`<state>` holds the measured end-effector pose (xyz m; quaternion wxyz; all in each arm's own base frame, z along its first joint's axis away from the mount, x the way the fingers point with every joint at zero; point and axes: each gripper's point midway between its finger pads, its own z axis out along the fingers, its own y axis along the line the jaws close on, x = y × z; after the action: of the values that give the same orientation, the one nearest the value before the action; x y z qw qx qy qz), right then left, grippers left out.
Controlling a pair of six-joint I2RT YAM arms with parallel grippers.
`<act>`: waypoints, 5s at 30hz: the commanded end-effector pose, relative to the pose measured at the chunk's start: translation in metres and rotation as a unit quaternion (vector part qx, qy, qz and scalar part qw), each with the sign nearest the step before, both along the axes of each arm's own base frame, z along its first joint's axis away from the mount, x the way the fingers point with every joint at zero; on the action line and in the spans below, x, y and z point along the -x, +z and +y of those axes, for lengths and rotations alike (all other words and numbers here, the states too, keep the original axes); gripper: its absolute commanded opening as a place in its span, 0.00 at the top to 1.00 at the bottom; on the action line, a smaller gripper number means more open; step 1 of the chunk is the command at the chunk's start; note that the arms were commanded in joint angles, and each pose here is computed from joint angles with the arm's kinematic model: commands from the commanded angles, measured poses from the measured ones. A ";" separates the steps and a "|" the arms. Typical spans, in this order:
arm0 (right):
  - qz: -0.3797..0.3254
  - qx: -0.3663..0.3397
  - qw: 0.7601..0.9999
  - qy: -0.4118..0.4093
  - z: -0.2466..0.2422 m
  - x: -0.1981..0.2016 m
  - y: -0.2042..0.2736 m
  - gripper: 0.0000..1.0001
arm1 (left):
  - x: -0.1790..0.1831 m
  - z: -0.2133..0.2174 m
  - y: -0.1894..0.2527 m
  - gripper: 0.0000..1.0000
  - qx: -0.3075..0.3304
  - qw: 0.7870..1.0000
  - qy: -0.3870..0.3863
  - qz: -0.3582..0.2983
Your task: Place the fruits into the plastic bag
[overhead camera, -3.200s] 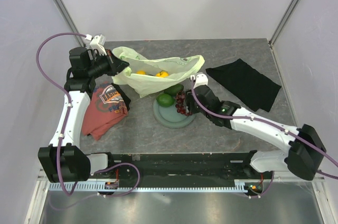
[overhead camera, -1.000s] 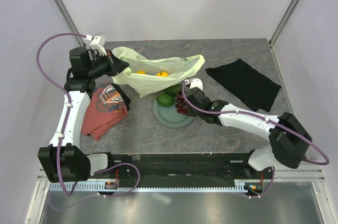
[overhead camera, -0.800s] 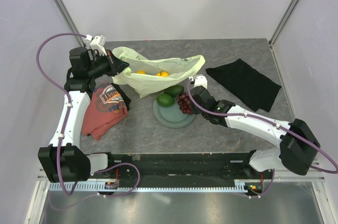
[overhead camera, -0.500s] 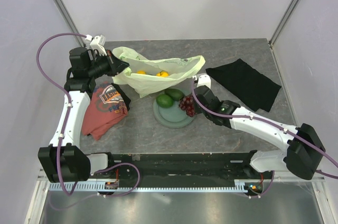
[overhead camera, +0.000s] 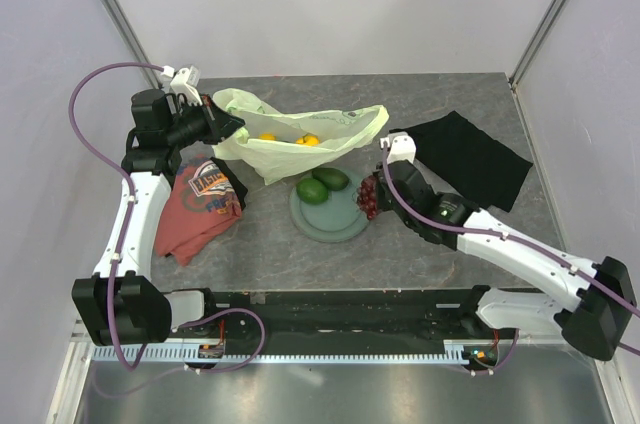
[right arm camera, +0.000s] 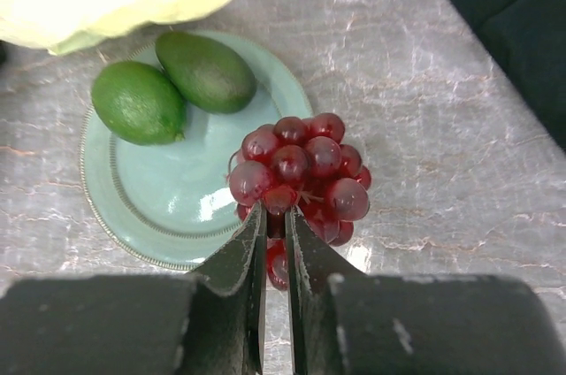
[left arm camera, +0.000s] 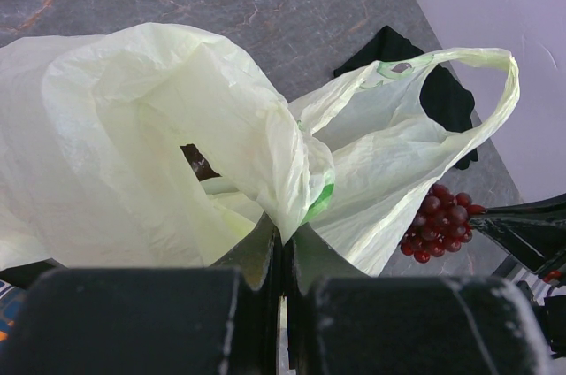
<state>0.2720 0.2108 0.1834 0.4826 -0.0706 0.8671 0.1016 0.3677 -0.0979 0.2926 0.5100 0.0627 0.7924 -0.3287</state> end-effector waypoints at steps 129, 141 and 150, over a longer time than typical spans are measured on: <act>-0.001 -0.167 0.964 0.205 0.261 -0.128 0.034 0.73 | -0.001 0.007 0.007 0.98 -0.015 1.000 0.008 -0.020; -0.006 -0.166 0.964 0.207 0.257 -0.125 0.039 0.36 | -0.002 0.007 0.007 0.98 -0.014 1.000 0.008 -0.020; -0.021 -0.179 0.957 0.227 0.251 -0.111 0.056 0.35 | -0.002 0.007 0.007 0.98 -0.014 1.000 0.009 -0.019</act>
<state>0.3915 0.4670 0.1876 0.4278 -0.1734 0.8244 0.3276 0.3701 -0.0924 0.2908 0.5121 0.0531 0.7959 -0.3186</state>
